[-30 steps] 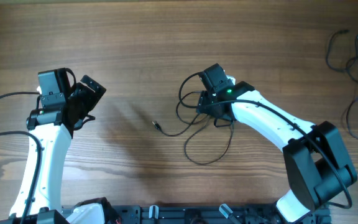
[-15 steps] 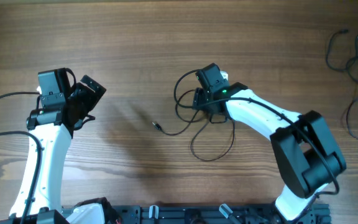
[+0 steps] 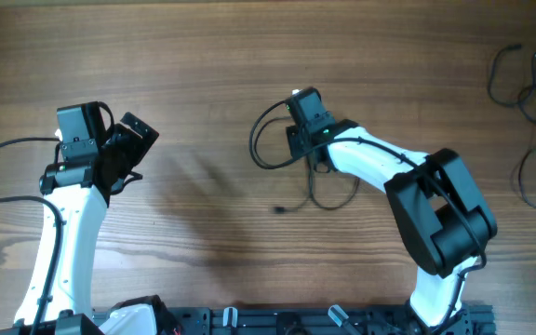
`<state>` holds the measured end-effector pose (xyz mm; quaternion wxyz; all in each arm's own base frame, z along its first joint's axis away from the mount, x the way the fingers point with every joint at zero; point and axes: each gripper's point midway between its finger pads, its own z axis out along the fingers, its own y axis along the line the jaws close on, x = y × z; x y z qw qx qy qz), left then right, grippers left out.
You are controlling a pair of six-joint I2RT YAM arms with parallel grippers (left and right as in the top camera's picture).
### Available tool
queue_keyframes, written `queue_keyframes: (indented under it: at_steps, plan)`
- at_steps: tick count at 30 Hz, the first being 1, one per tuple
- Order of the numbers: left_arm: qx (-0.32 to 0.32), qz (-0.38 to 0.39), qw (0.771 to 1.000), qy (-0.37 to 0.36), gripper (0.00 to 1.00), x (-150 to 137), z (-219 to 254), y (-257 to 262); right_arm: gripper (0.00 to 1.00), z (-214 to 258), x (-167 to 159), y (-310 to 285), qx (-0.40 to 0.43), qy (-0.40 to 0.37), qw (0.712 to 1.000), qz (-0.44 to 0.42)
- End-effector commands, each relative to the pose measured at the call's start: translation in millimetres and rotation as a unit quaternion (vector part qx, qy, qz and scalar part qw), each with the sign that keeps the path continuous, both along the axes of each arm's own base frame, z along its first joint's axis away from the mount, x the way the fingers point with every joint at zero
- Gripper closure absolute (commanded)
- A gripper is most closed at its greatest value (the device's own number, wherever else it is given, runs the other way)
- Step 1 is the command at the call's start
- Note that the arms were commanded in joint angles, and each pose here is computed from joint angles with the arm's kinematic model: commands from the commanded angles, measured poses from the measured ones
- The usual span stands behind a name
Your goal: Untangle cables
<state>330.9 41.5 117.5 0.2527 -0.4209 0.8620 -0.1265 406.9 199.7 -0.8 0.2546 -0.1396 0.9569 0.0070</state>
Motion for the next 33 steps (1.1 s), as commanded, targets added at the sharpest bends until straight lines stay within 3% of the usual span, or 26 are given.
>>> queue_keyframes:
  at_steps: [1, 3, 6, 8, 11, 15, 18, 21, 24, 25, 26, 27, 30, 33]
  plan:
    - [0.011, 0.001, 1.0, -0.002, 0.0, -1, 2, 4, 0.96, 37, 31, -24, -0.018, -0.029, 0.999, 0.034]
    - [0.011, 0.002, 1.0, -0.002, 0.0, -1, 2, 4, 0.96, 93, 63, -58, -0.026, -0.089, 0.995, 0.028]
    - [0.011, 0.002, 1.0, -0.002, 0.0, -1, 2, 4, 0.96, 127, 93, -112, -0.08, -0.147, 0.985, 0.049]
    - [0.011, 0.001, 1.0, -0.002, 0.0, -1, 2, 4, 0.96, 131, 110, -158, -0.119, -0.168, 0.977, 0.049]
    - [0.011, 0.002, 1.0, -0.002, 0.0, -1, 2, 4, 0.96, 134, 139, -210, -0.085, -0.221, 0.971, 0.044]
    - [0.011, 0.001, 1.0, -0.002, 0.0, -1, 2, 4, 0.96, 100, 164, -263, -0.071, -0.257, 0.964, 0.016]
    - [0.011, 0.002, 1.0, -0.002, 0.0, -1, 2, 4, 0.96, 77, 179, -275, -0.073, -0.279, 0.958, 0.012]
    - [0.011, 0.001, 1.0, -0.002, 0.0, -1, 2, 4, 0.96, 62, 184, -255, -0.022, -0.277, 0.96, 0.027]
    - [0.011, 0.001, 1.0, -0.002, 0.0, -1, 2, 4, 0.96, 81, 194, -247, -0.003, -0.298, 0.954, 0.03]
    - [0.011, 0.001, 1.0, -0.002, 0.0, -1, 2, 4, 0.82, 91, 200, -248, 0.006, -0.299, 0.954, 0.022]
    - [0.011, 0.001, 1.0, -0.002, 0.0, -1, 2, 4, 0.33, 102, 204, -248, 0.013, -0.29, 0.957, 0.016]
    - [0.011, 0.001, 1.0, -0.002, 0.0, -1, 2, 4, 0.0, 114, 206, -249, 0.015, -0.279, 0.96, 0.014]
    - [0.011, 0.001, 1.0, -0.002, 0.0, -1, 2, 4, 0.0, 179, 197, -251, 0.018, -0.249, 0.968, -0.001]
    - [0.011, 0.002, 1.0, -0.002, 0.0, -1, 2, 4, 0.01, 224, 154, -252, 0.055, -0.202, 0.975, -0.072]
